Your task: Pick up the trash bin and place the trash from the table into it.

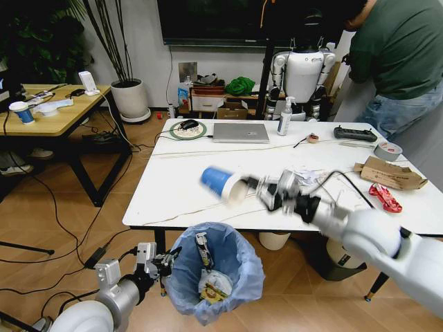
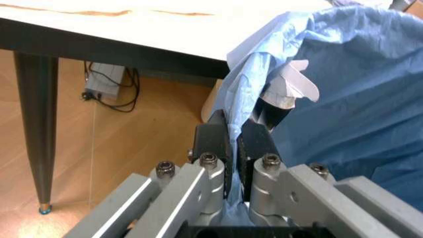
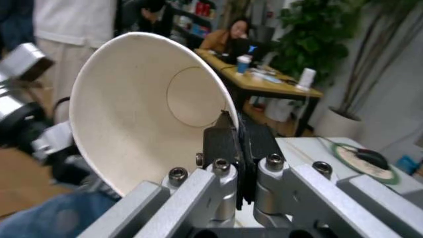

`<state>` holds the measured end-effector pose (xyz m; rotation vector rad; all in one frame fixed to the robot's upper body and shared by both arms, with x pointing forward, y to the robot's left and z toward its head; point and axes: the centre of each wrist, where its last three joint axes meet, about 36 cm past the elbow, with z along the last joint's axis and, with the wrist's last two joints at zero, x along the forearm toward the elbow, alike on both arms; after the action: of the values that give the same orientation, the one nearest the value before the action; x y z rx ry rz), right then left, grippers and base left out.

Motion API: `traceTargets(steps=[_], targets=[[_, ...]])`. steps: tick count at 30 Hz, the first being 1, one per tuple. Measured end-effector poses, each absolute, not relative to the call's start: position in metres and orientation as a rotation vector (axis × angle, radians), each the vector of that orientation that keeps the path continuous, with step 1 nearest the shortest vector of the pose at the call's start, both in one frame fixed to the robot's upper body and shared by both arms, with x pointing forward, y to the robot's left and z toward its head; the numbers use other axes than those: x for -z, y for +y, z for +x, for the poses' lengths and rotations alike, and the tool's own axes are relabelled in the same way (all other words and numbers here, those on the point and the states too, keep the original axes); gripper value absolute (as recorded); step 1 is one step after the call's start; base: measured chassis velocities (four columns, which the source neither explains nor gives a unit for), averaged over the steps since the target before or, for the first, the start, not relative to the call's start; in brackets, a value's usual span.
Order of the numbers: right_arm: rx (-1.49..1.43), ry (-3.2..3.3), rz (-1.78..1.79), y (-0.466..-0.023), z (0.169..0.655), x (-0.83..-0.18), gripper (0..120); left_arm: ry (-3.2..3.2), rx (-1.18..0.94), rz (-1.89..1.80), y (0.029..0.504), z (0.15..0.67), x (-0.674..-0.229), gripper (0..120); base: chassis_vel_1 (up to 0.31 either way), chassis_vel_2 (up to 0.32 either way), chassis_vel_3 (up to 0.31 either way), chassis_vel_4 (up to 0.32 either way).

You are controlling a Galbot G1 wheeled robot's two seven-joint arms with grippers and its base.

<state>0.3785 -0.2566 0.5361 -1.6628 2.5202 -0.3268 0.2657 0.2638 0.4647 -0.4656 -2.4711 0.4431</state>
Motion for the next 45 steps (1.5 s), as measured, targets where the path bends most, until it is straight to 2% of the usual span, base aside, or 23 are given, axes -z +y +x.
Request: traceTargets(steps=[12,14,18,20,21,24,27,30,33,34,39,45], targets=[[0.499,2.424,-1.781,-0.261,0.371,-0.509,2,-2.486,-0.468,-0.474,0.262,0.264,-0.474,0,0.0,0.0,0.0,0.0],[0.519,2.421,-1.77,-0.263,0.374,-0.51,12,-2.486,-0.466,-0.474,0.262,0.264,-0.474,0,0.0,0.0,0.0,0.0],[0.534,2.415,-1.765,-0.263,0.374,-0.509,19,-2.486,-0.468,-0.472,0.262,0.264,-0.474,0,0.0,0.0,0.0,0.0],[0.551,2.42,-1.753,-0.266,0.376,-0.505,33,-2.484,-0.469,-0.466,0.262,0.264,-0.472,0,0.0,0.0,0.0,0.0],[0.551,2.42,-1.753,-0.266,0.376,-0.505,33,-2.484,-0.469,-0.466,0.262,0.264,-0.472,0,0.0,0.0,0.0,0.0],[0.556,2.439,-1.703,-0.27,0.382,-0.505,45,-2.482,-0.467,-0.459,0.263,0.263,-0.471,0,0.0,0.0,0.0,0.0],[0.505,2.538,-1.48,-0.276,0.406,-0.511,59,-2.48,-0.468,-0.44,0.263,0.262,-0.467,0,0.0,0.0,0.0,0.0],[0.488,2.611,-1.328,-0.281,0.42,-0.511,66,-2.478,-0.465,-0.431,0.264,0.262,-0.464,0,0.0,0.0,0.0,0.0],[0.486,2.774,-1.02,-0.298,0.446,-0.504,81,-2.478,-0.468,-0.416,0.265,0.261,-0.461,0,0.0,0.0,0.0,0.0],[0.486,2.774,-1.02,-0.298,0.446,-0.504,81,-2.478,-0.468,-0.416,0.265,0.261,-0.461,0,0.0,0.0,0.0,0.0],[0.461,2.926,-0.719,-0.322,0.473,-0.483,98,-2.48,-0.474,-0.407,0.265,0.261,-0.46,0,0.0,0.0,0.0,0.0],[0.341,3.029,-0.485,-0.329,0.482,-0.461,100,-2.485,-0.482,-0.391,0.266,0.261,-0.458,0,0.0,0.0,0.0,0.0]])
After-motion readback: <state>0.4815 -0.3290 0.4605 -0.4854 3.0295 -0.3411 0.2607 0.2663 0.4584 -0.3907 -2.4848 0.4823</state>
